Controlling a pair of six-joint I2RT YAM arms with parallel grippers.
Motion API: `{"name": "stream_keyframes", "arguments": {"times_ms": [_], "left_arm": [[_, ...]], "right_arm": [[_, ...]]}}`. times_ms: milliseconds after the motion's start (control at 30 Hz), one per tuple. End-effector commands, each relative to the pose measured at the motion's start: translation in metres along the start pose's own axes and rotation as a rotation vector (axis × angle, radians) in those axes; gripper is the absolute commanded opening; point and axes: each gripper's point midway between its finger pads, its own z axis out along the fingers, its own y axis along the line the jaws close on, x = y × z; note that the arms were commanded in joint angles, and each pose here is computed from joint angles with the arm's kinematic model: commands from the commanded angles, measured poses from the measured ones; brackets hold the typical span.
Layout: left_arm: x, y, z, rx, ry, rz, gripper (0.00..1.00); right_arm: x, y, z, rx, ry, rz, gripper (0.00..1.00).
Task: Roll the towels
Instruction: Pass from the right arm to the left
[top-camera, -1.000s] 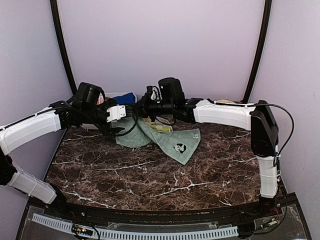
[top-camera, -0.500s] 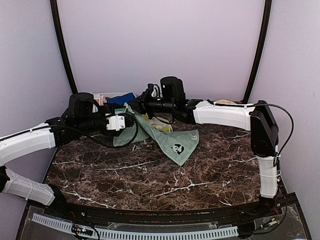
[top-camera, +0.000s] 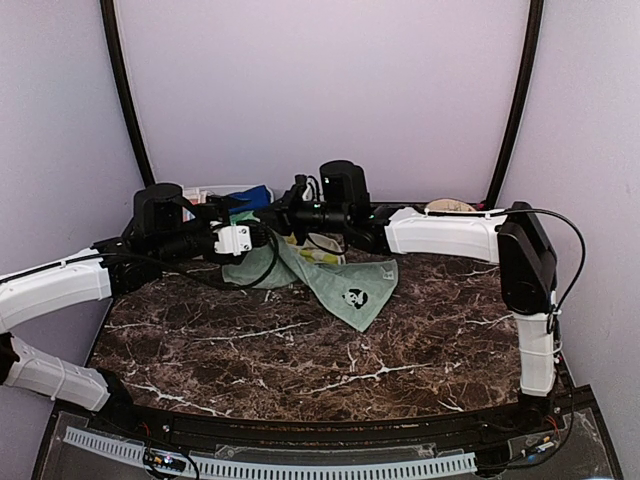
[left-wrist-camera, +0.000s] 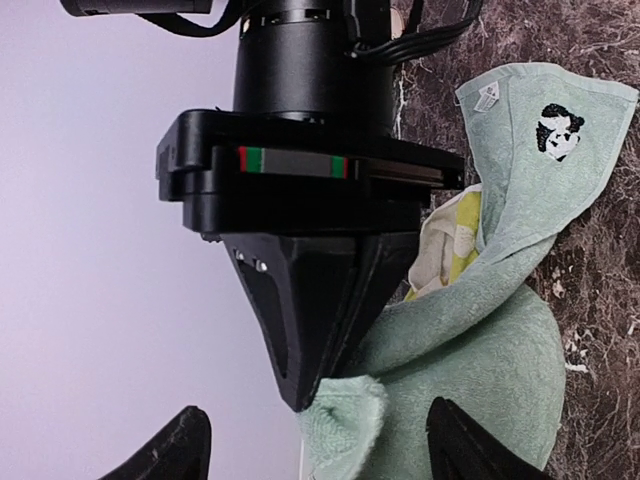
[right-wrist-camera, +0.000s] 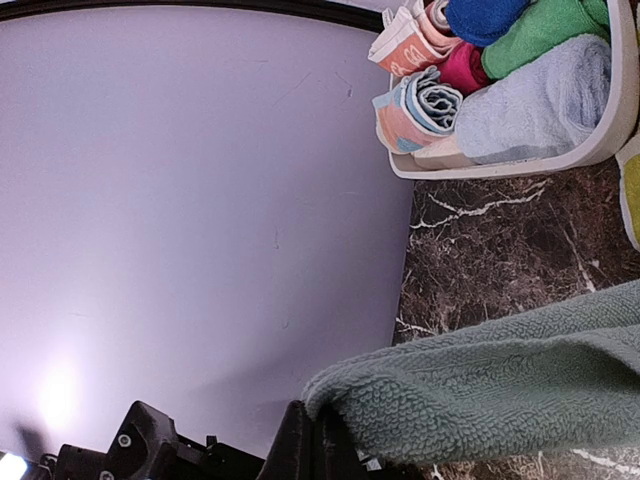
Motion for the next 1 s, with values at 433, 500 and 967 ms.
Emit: {"name": "stream_keyframes", "arguments": {"times_ms": [433,500,967], "left_arm": [[0.002,0.024,0.015,-0.064,0.049,0.025,0.32],[0.003,0.026,0.016,-0.069,0.058,0.023,0.15],[0.017,0.018,0.008,0.064,0.145,-0.201,0.00]], "right_arm": [[0.003,0.042,-0.010,-0.109,-0.011,-0.029,0.00],[0.002,0.044,-0.010,-0.113,-0.011,-0.036,0.00],[-0.057,-0.093,-0.169,0.680,-0.134,-0.603,1.00]]}}
